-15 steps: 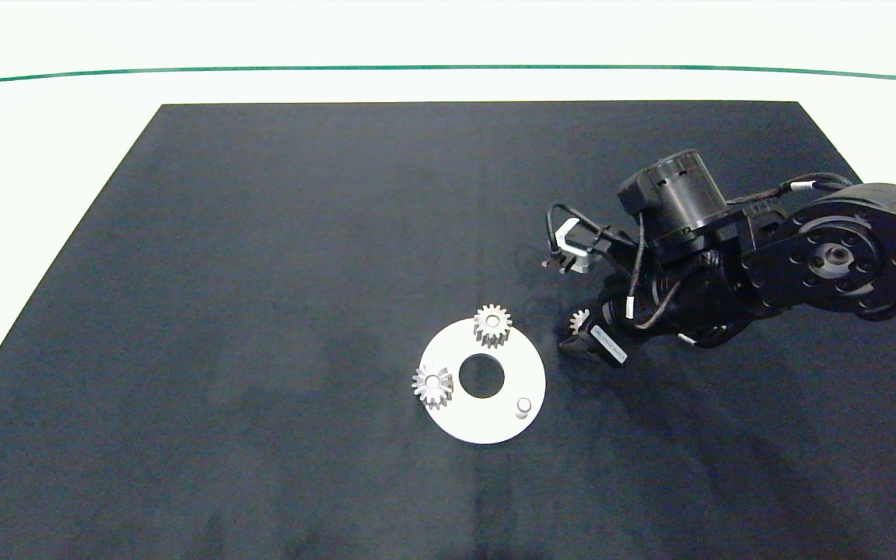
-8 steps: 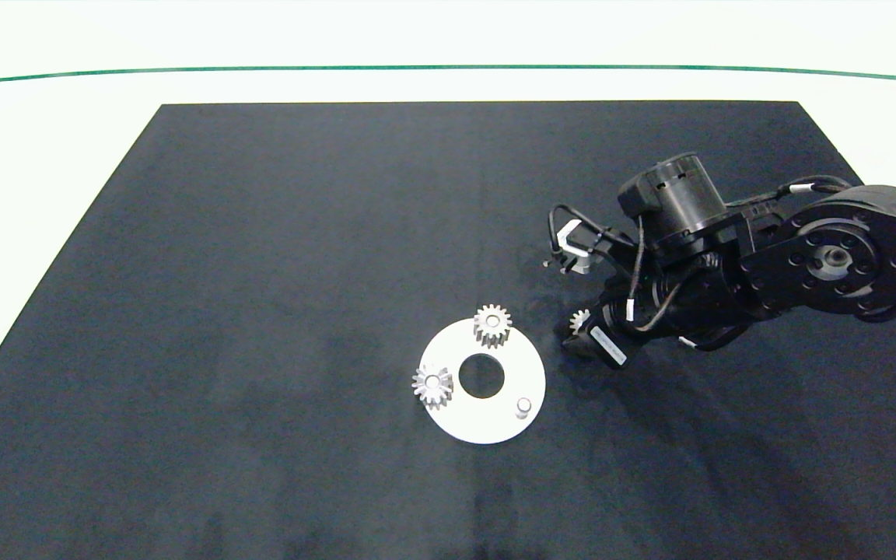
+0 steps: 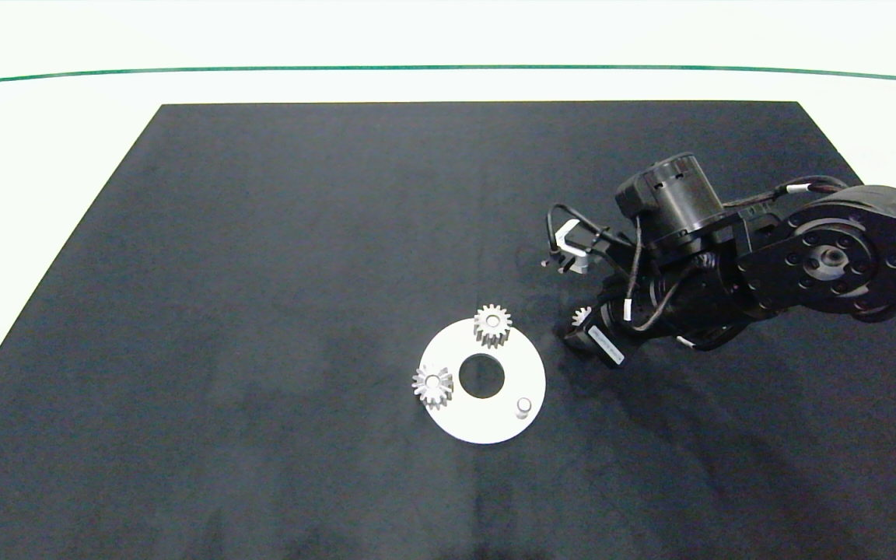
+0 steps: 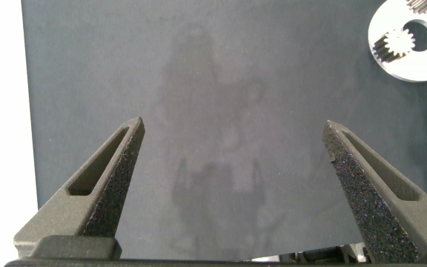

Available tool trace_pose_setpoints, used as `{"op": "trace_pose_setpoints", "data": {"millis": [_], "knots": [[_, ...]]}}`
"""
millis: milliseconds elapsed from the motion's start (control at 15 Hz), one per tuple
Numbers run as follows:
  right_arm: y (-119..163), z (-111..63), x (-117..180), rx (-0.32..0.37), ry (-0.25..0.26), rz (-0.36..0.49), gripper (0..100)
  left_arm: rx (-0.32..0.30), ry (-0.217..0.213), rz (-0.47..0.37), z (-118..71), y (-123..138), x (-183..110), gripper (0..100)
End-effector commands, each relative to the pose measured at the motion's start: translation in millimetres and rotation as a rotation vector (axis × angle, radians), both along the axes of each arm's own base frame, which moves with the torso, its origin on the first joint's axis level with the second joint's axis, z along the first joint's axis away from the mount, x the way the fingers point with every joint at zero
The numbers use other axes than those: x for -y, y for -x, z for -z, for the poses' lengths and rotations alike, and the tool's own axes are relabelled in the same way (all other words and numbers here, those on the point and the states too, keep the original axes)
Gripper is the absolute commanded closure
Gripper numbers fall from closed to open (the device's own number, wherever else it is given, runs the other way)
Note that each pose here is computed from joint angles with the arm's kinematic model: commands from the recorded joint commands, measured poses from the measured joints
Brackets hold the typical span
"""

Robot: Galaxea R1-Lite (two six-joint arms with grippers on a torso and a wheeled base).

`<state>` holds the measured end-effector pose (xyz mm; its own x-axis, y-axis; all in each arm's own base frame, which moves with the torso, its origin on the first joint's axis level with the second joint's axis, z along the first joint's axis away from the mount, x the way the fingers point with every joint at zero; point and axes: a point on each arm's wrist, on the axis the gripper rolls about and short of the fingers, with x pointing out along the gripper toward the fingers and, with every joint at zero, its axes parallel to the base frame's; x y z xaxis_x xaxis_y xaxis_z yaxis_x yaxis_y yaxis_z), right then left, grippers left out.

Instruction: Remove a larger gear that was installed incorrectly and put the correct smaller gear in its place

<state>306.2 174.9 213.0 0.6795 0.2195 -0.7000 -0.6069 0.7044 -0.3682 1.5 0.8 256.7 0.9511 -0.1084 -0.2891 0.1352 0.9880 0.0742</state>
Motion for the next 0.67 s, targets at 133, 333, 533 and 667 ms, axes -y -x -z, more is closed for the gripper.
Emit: {"op": "trace_pose_setpoints", "data": {"millis": [133, 333, 533, 667], "knots": [[-0.2, 1.8, -0.3, -0.006, 0.006, -0.001, 61, -0.002, -0.001, 0.000, 0.3, 0.3, -0.1, 0], [0.8, 4.1, 0.3, -0.013, 0.010, -0.001, 68, -0.002, -0.001, 0.000, 0.3, 0.3, -0.1, 0], [4.1, 6.1, 1.6, -0.023, 0.016, -0.003, 72, -0.002, 0.000, -0.001, 0.3, 0.3, -0.1, 0], [7.0, 2.0, 0.8, -0.014, 0.007, -0.010, 72, -0.004, 0.000, -0.001, 0.7, 0.2, 0.0, 0]]}}
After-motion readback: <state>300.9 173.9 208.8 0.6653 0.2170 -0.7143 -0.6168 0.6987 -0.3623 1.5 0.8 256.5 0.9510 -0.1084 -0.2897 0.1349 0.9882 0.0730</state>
